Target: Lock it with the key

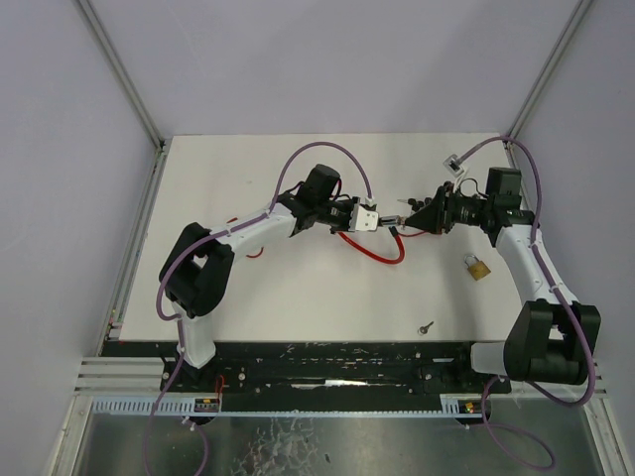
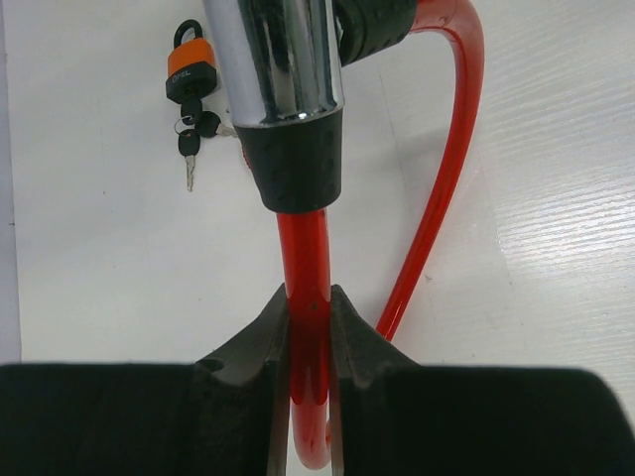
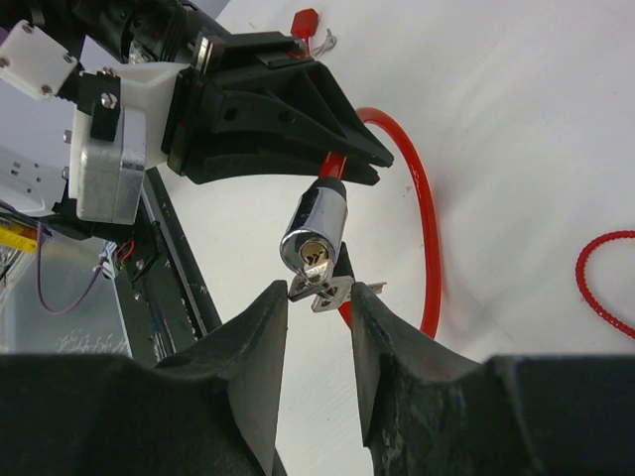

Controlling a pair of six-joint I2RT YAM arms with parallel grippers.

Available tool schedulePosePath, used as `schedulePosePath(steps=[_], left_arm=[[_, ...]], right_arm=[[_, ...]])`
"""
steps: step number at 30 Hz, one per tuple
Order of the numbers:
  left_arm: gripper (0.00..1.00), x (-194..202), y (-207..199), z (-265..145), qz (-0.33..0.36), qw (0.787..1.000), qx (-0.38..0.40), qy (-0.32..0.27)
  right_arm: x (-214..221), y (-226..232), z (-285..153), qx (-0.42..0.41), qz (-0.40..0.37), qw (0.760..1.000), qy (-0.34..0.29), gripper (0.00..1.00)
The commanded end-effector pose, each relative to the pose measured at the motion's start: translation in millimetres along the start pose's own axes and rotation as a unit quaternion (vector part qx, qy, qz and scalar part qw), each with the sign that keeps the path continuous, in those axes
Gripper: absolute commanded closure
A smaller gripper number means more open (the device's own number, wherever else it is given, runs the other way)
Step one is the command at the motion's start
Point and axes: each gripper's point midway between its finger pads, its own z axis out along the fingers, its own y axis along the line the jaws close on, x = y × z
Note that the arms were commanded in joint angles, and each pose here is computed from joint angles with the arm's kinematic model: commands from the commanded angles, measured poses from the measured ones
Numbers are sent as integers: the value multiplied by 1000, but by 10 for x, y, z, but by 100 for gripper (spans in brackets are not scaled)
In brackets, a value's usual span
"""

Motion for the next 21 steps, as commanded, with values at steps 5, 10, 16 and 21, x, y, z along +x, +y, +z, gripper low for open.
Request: schedulePosePath(steps=[5, 10, 16, 21], left_arm=[[100, 108, -103, 65, -10, 1000, 17, 11], [100, 106, -106, 62, -10, 1000, 18, 11], [100, 107, -104, 60, -10, 1000, 17, 11], [100, 101, -102, 57, -9, 1000, 17, 11]], right_arm=[[-70, 77, 41, -6, -40, 999, 11, 63], [-92, 81, 19, 4, -61, 998, 10, 67], [-84, 64, 3, 11, -94, 995, 11, 75], [-62, 97, -1, 7, -136, 991, 16, 82]])
